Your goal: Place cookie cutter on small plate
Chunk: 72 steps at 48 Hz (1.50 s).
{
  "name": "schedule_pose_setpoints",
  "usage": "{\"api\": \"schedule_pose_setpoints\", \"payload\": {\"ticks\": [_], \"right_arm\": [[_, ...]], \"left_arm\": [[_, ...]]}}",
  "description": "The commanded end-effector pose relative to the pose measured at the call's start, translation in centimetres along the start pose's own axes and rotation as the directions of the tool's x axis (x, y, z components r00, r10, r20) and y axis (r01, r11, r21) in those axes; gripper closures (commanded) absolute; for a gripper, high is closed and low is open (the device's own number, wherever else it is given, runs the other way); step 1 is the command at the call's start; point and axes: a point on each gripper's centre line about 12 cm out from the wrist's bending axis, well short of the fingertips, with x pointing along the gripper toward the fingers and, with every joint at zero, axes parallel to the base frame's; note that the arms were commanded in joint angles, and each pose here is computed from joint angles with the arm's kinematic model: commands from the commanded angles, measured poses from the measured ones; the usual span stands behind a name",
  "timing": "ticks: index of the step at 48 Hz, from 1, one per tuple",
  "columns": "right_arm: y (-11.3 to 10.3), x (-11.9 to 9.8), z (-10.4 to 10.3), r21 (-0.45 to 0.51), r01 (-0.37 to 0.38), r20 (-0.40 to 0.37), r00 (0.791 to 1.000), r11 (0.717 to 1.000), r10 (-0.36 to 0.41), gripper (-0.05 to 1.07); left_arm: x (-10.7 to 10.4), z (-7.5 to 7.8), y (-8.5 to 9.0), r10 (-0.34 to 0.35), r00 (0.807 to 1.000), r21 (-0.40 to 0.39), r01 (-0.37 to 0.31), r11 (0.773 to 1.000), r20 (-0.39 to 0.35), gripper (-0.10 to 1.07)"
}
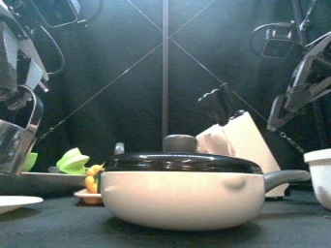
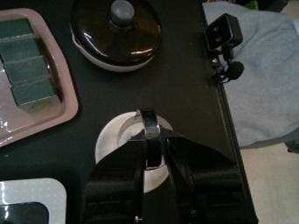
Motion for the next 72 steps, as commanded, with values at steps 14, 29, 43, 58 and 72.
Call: {"api": "schedule_pose_setpoints", "payload": {"ticks": [14,29,43,58,72], "right_arm": [[0.2,-0.1,0.5,0.002,-0.008,0.019,1.0,1.0,0.008,0.02],[0.2,-0.1,0.5,0.0,-0.008,0.019,1.0,1.0,0.008,0.02],[0.2,-0.1,0.5,0.0,-0.008,0.019,1.0,1.0,0.008,0.02],[0.2,-0.1,0.5,0.002,-0.008,0.019,1.0,1.0,0.008,0.02],[0.2,-0.1,0.5,0.003,-0.008,0.019,1.0,1.0,0.008,0.02]], "left_arm": [[-0.1,0.5,-0.2,-0.008,1.0,-0.032,0.009,0.999,0.025,0.31],[-0.3,0.8,-0.3,-0.013,0.999,-0.034,0.014,0.999,0.041,0.19],[-0.3,0.8,-0.3,-0.013,0.999,-0.037,0.015,0.999,0.045,0.19],[-0.4,1.5,0.0,-0.005,0.998,-0.079,0.01,0.997,0.062,0.19],[-1.0,3.9,1.4,0.028,0.991,-0.251,0.006,0.968,0.13,0.19]]}}
